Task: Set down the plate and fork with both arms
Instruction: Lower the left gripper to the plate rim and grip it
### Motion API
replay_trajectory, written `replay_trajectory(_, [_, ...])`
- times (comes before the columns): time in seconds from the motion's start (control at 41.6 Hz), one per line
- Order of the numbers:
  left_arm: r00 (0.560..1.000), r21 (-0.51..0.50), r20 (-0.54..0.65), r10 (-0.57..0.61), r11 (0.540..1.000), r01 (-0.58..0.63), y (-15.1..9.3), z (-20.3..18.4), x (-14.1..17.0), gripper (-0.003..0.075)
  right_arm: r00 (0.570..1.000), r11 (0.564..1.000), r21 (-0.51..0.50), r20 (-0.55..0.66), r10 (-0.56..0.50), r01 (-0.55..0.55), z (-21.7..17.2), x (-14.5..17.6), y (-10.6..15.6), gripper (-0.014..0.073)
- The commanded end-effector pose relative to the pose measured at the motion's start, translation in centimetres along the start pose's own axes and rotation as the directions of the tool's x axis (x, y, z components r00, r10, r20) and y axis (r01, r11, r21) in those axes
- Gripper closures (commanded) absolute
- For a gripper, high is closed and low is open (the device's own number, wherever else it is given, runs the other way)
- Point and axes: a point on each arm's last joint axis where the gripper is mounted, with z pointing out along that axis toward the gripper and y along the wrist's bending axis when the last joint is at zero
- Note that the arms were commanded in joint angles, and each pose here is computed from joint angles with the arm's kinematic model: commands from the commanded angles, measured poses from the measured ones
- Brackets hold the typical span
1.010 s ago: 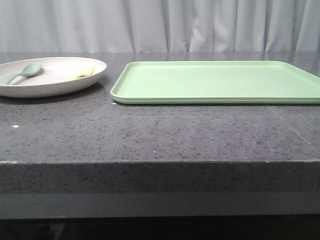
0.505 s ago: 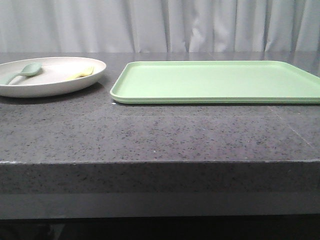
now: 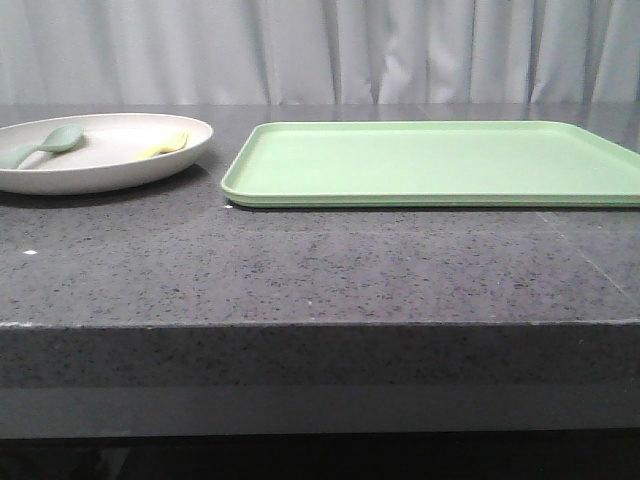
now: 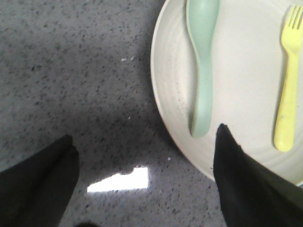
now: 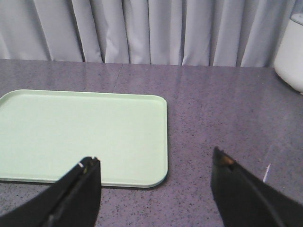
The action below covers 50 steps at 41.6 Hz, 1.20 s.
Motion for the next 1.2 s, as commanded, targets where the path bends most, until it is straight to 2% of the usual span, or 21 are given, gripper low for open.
replay_trajectory(0.0, [0.998,0.075,0.064,0.000,0.997,-0.005,-0.7,-0.8,-2.1,0.0165,0.994,1.000,0.013,0.109,-0.017,0.016,-0.1,-1.8,-0.1,0.0076])
replay_trajectory(0.144, [1.000,0.136,0.024,-0.010,0.991,0.007,-0.1,0.8,-3.7,0.0185,0.994,1.000,0.013,0.109,-0.017,0.016,-0.1,-1.8,-0.1,0.0076])
replay_trajectory(0.481, [0.997,0.249,-0.005,-0.076,0.966,0.075,1.0,4.5,-5.3,0.0325,0.994,1.000,0.013,0.109,-0.017,0.016,-0.1,-1.8,-0.1,0.0076])
replay_trajectory(0.601, [0.996,0.246,-0.004,-0.086,0.966,0.085,1.3,5.1,-5.4,0.0352,0.994,1.000,0.013,0.109,-0.017,0.016,-0.1,-1.8,-0.1,0.0076])
replay_trajectory(0.842, [0.996,0.238,-0.006,-0.088,0.967,0.087,1.5,5.5,-5.4,0.0358,0.994,1.000,0.013,0.109,-0.017,0.016,-0.1,-1.8,-0.1,0.0076])
replay_trajectory(1.178, [0.998,0.201,-0.023,-0.057,0.978,0.060,1.4,5.8,-5.2,0.0441,0.994,1.000,0.013,0.109,-0.017,0.016,-0.1,-1.8,-0.1,0.0076])
